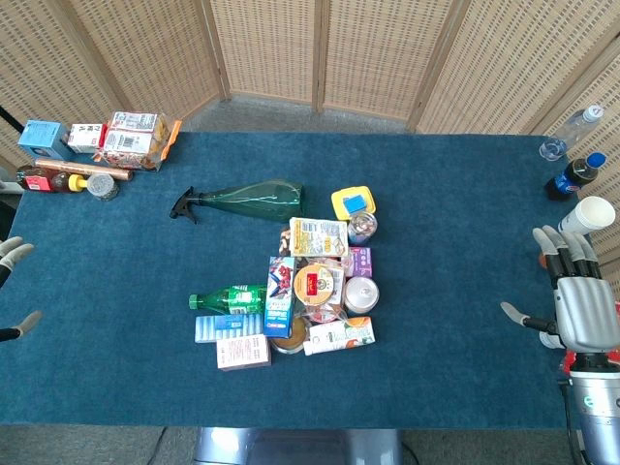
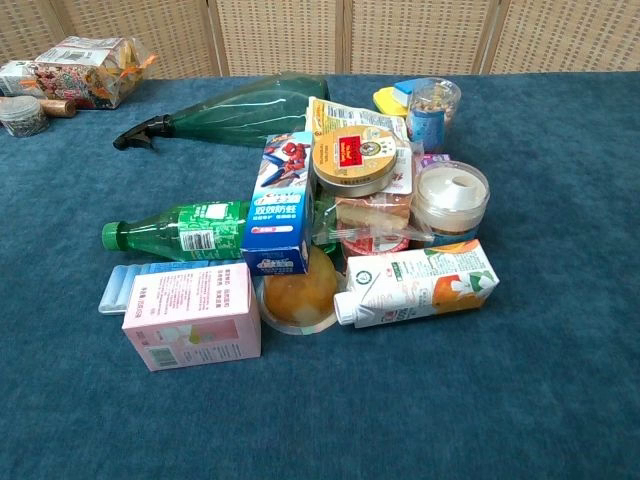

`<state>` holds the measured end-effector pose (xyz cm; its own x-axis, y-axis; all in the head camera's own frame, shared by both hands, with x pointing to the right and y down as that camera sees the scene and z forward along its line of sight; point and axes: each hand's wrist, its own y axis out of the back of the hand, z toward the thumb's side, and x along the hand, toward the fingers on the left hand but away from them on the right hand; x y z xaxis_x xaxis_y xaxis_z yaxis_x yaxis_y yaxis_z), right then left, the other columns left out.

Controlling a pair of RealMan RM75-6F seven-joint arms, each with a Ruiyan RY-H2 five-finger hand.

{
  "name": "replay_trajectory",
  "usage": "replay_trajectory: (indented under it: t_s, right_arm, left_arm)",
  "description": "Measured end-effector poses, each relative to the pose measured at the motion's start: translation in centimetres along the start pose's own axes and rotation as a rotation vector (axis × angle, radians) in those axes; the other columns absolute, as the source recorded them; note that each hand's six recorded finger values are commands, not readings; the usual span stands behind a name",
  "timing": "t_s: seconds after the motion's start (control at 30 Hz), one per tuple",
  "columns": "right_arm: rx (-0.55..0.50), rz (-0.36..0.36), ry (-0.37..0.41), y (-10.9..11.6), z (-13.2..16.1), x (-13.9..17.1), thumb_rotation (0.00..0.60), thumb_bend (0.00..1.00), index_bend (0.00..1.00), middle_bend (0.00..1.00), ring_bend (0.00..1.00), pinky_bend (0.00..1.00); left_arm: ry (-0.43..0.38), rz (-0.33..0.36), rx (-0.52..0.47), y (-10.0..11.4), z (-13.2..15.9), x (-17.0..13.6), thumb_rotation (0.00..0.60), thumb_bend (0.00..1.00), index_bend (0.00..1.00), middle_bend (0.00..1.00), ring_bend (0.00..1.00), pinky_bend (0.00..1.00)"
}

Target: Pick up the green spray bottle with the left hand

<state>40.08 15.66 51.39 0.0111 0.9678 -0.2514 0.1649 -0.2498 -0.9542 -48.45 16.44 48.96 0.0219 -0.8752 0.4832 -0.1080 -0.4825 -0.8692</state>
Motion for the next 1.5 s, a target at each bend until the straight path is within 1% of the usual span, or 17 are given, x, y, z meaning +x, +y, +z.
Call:
replay_trajectory:
  t_s: [0.2, 0.4, 0.53, 0.63, 0.97, 1.13, 1.33, 1.5]
  right_arm:
    - [-0.004, 0.006, -0.013, -0.2, -0.3, 0.2, 0.513, 0.11, 0.0, 0.09, 0.0, 0.0]
    - [-0.017, 0.003, -0.021, -0.2, -0.7, 0.5, 0.511, 0.11, 0.0, 0.09, 0.0, 0.0]
    - [-0.021, -0.001, -0.026, -0.1, -0.9, 0.7, 0.513, 0.12, 0.0, 0.09, 0.0, 0.0]
    - [-0.026, -0.003, -0.035, 0.0, -1.2, 0.8, 0.51, 0.12, 0.0, 0.09, 0.0, 0.0]
    - [-0.03, -0.018, -0.068, 0.6, -2.5, 1.6, 0.512, 0.11, 0.0, 0.08, 0.0, 0.0]
    - [-0.029, -0.029, -0.088, 1.1, -3.2, 2.1, 0.513, 0.11, 0.0, 0.08, 0.0, 0.0]
    - [-0.027, -0.043, -0.112, 1.6, -4.1, 2.7, 0.514, 0.11, 0.0, 0.08, 0.0, 0.0]
    - [-0.021, -0.055, -0.133, 2.1, -4.8, 3.2, 0.511, 0.11, 0.0, 0.08, 0.0, 0.0]
  left_arm:
    - [-0.004, -0.013, 0.004, -0.2, 0.1, 0.3, 0.6, 0.3, 0.12, 0.06, 0.0, 0.0]
    - [-0.025, -0.018, 0.014, -0.1, 0.6, 0.9, 0.6, 0.3, 0.09, 0.06, 0.0, 0.0]
    - [-0.039, -0.024, 0.018, 0.0, 1.0, 1.7, 0.6, 0.3, 0.09, 0.05, 0.0, 0.0]
    - [-0.051, -0.041, 0.02, -0.2, 1.3, 2.6, 0.6, 0.3, 0.07, 0.05, 0.0, 0.0]
    - [-0.113, -0.107, 0.038, -0.9, 3.4, 7.6, 0.6, 0.3, 0.03, 0.05, 0.0, 0.0]
    - [-0.143, -0.122, 0.039, -1.4, 4.7, 10.5, 0.6, 0.3, 0.01, 0.03, 0.0, 0.0]
    - [-0.166, -0.144, 0.037, -2.5, 6.0, 14.1, 0.6, 0.3, 0.0, 0.0, 0.0, 0.0]
    - [-0.192, -0.169, 0.032, -3.8, 7.9, 17.1, 0.6, 0.3, 0.0, 0.0, 0.0, 0.0]
